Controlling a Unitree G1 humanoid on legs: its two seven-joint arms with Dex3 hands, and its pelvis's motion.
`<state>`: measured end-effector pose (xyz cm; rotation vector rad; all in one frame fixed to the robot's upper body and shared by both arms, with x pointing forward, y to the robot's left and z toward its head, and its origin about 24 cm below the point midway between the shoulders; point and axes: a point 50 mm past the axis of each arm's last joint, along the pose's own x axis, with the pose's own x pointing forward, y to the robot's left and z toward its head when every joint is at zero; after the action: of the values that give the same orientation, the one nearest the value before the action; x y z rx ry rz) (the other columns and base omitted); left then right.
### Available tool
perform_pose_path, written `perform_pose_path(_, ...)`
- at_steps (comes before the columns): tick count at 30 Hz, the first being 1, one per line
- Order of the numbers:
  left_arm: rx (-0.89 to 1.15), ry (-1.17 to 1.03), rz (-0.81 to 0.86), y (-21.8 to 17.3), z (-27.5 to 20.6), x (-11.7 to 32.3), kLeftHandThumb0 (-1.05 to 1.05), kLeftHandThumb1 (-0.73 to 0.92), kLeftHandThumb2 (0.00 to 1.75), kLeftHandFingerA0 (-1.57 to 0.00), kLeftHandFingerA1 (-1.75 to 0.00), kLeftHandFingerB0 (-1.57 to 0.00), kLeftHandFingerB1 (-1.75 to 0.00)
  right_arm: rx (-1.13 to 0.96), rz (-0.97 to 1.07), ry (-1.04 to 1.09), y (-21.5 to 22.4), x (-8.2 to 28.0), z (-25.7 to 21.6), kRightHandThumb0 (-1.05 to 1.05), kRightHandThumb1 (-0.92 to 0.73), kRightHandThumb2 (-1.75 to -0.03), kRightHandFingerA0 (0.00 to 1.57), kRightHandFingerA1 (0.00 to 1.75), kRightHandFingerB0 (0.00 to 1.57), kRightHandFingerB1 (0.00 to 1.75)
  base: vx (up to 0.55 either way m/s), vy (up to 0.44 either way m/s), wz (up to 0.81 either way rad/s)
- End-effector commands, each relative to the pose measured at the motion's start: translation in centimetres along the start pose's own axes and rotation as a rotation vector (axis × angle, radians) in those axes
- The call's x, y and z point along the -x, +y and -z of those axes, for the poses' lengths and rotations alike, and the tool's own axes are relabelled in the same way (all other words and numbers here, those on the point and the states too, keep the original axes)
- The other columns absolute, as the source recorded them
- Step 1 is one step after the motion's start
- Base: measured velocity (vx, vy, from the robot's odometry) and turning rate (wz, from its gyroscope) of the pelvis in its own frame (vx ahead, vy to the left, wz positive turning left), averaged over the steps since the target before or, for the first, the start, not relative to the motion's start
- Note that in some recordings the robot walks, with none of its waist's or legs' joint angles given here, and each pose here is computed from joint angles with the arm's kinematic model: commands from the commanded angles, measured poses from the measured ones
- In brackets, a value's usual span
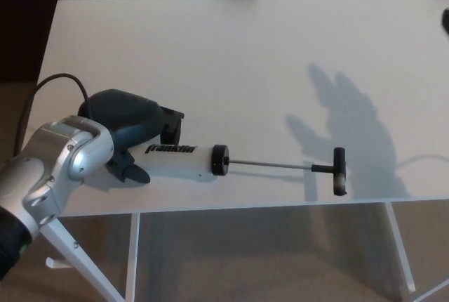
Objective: The robot walks towards a desk on which an air pump is kept in the middle. It lifts it up and holds it with its left hand and uses its right hand to compress it by pushing its handle inwards.
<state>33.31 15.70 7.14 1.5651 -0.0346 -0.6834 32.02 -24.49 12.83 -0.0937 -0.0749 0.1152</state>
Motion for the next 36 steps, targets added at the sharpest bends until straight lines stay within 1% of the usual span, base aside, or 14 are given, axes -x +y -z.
perform_pose_path(1, -0.055, -0.022, 0.005, -0.6, -0.1, 0.3, -0.2, 0.73, 0.61, -0.66, -1.58, -0.58, -1.11, -0.024, -0.037, 0.1, 1.3, -0.2, 2.2, -0.84, -0.75, -1.12, 0.0, 0.14, 0.0, 0.13, 0.0, 0.0, 0.0)
perform_pose_path(4, -0.049, -0.019, 0.017, -0.7, -0.3, 0.2, -0.23, 0.77, 0.53, -0.63, -1.68, -0.44, -1.28, -0.035, -0.048, 0.118, 1.9, -0.2, 2.9, -0.88, -0.76, -1.11, 0.0, 0.12, 0.0, 0.11, 0.0, 0.0, 0.0)
perform_pose_path(9, -0.05, -0.024, 0.013, -0.7, -0.4, 0.2, -0.21, 0.73, 0.59, -0.66, -1.62, -0.55, -1.2, -0.033, -0.063, 0.135, 2.7, -0.1, 3.9, -0.87, -0.78, -1.14, 0.0, 0.13, 0.0, 0.11, 0.0, 0.0, 0.0)
perform_pose_path(16, -0.045, -0.017, 0.007, -0.2, 0.2, 0.5, -0.16, 0.7, 0.52, -0.63, -1.67, -0.43, -1.39, -0.099, -0.05, 0.167, 3.0, 0.6, 5.4, -0.89, -0.83, -1.15, 0.0, 0.11, 0.0, 0.09, 0.0, 0.0, 0.0)
perform_pose_path(19, -0.045, -0.008, 0.009, 0.0, 0.4, 0.6, -0.18, 0.68, 0.52, -0.65, -1.67, -0.42, -1.34, -0.117, -0.046, 0.169, 3.1, 0.7, 5.6, -0.89, -0.82, -1.14, 0.0, 0.12, 0.0, 0.1, 0.0, 0.0, 0.0)
perform_pose_path(20, -0.038, -0.004, 0.005, 0.1, 0.5, 0.6, -0.17, 0.71, 0.56, -0.64, -1.65, -0.52, -1.21, -0.122, -0.047, 0.17, 3.2, 0.8, 5.7, -0.86, -0.79, -1.13, 0.0, 0.14, 0.0, 0.13, 0.0, 0.0, 0.0)
perform_pose_path(22, -0.033, -0.002, 0.002, 0.1, 0.6, 0.7, -0.17, 0.71, 0.56, -0.64, -1.65, -0.52, -1.21, -0.126, -0.048, 0.17, 3.3, 0.9, 5.8, -0.86, -0.79, -1.13, 0.0, 0.14, 0.0, 0.13, 0.0, 0.0, 0.0)
perform_pose_path(23, -0.016, 0.005, -0.005, 0.3, 0.8, 0.7, -0.28, 0.66, 0.61, -0.75, -1.56, -0.55, -1.05, -0.133, -0.059, 0.173, 3.7, 1.3, 6.1, -0.86, -0.81, -1.14, 0.0, 0.15, 0.0, 0.12, 0.0, 0.0, 0.0)
perform_pose_path(24, -0.014, 0.007, -0.011, 0.3, 0.9, 0.8, -0.17, 0.72, 0.55, -0.63, -1.66, -0.6, -0.95, -0.142, -0.06, 0.174, 3.9, 1.5, 6.3, -0.85, -0.78, -1.12, 0.0, 0.16, 0.0, 0.14, 0.0, 0.0, 0.0)
perform_pose_path(27, -0.012, 0.006, -0.021, 0.3, 0.9, 0.8, -0.16, 0.72, 0.56, -0.64, -1.65, -0.62, -0.92, -0.151, -0.06, 0.177, 4.2, 1.9, 6.7, -0.84, -0.77, -1.13, 0.0, 0.17, 0.0, 0.15, 0.0, 0.0, 0.0)
perform_pose_path(31, 0.003, 0.008, -0.025, 0.4, 1.1, 0.9, -0.26, 0.65, 0.61, -0.79, -1.57, -0.6, -0.98, -0.12, -0.075, 0.173, 4.8, 2.4, 7.1, -0.81, -0.77, -1.14, 0.0, 0.19, 0.0, 0.17, 0.0, 0.0, 0.0)
perform_pose_path(32, 0.004, 0.009, -0.026, 0.4, 1.2, 0.9, -0.23, 0.7, 0.58, -0.74, -1.63, -0.49, -1.15, -0.122, -0.083, 0.171, 5.0, 2.6, 7.1, -0.81, -0.75, -1.13, 0.0, 0.18, 0.0, 0.17, 0.0, 0.0, 0.0)
perform_pose_path(35, -0.002, 0.01, -0.027, 0.2, 1.3, 1.0, -0.25, 0.64, 0.63, -0.82, -1.56, -0.59, -0.98, -0.142, -0.084, 0.165, 5.5, 2.8, 7.3, -0.8, -0.75, -1.12, 0.0, 0.19, 0.0, 0.18, 0.0, 0.0, 0.0)
perform_pose_path(36, -0.006, 0.009, -0.027, 0.1, 1.3, 1.0, -0.18, 0.71, 0.52, -0.7, -1.69, -0.47, -1.32, -0.168, -0.079, 0.161, 5.8, 2.9, 7.4, -0.78, -0.74, -1.12, 0.0, 0.21, 0.0, 0.2, 0.0, 0.0, 0.0)
